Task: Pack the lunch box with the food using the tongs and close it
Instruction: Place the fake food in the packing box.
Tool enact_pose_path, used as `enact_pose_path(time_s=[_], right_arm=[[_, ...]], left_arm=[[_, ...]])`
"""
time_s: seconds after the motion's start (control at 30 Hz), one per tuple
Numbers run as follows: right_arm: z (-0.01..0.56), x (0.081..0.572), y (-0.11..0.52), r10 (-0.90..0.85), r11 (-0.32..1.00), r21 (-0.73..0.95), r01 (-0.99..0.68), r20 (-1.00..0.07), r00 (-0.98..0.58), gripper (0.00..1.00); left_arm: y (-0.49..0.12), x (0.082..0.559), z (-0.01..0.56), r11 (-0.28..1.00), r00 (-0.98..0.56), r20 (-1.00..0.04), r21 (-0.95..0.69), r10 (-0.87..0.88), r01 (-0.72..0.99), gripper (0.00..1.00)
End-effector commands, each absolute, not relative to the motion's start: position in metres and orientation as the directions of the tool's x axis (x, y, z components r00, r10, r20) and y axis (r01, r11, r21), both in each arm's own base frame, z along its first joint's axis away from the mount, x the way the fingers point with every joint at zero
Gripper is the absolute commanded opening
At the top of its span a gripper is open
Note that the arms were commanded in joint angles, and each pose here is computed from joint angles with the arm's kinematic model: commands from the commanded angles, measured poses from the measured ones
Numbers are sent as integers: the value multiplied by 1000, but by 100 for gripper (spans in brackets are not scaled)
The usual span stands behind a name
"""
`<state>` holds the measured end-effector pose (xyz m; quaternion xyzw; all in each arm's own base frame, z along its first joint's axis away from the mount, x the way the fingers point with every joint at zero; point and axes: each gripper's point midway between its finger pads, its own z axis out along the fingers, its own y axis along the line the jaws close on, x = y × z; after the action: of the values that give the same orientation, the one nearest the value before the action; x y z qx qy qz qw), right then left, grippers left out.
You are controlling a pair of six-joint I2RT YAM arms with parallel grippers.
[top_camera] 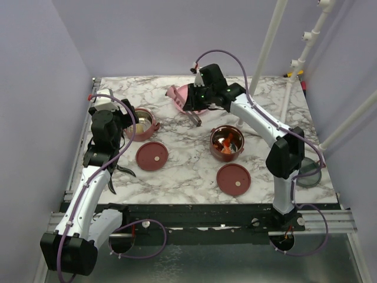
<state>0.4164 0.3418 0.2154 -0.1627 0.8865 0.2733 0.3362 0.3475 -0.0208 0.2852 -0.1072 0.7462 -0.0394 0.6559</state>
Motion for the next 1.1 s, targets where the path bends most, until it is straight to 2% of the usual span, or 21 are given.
enact_pose_path(time_s=[0.0,0.17,0.37,0.57,0.77,1.07], right_arm=[[247,384,402,-157,645,422,-637,-742,-652,16],[229,358,449,-229,566,446,-693,-723,-652,16],[201,352,475,-272,540,470,-699,-688,-673,16],[184,356,483,-279,542,478,-691,-673,-685,20],[176,358,484,-293,551,469,-691,-666,-686,32],[181,362,478,-287,577,438,-689,-682,-673,34]], left_arm=[[-20,349,280,975,-121,-972,-187,-200,-117,87],[-19,348,281,975,-118,-973,-187,-201,-119,86],[-19,347,283,975,-111,-973,-188,-202,-119,87],[-19,347,284,975,-110,-973,-189,-202,-116,87],[-20,347,284,975,-110,-973,-189,-202,-115,87],[-20,347,284,975,-110,-973,-190,-203,-114,87]])
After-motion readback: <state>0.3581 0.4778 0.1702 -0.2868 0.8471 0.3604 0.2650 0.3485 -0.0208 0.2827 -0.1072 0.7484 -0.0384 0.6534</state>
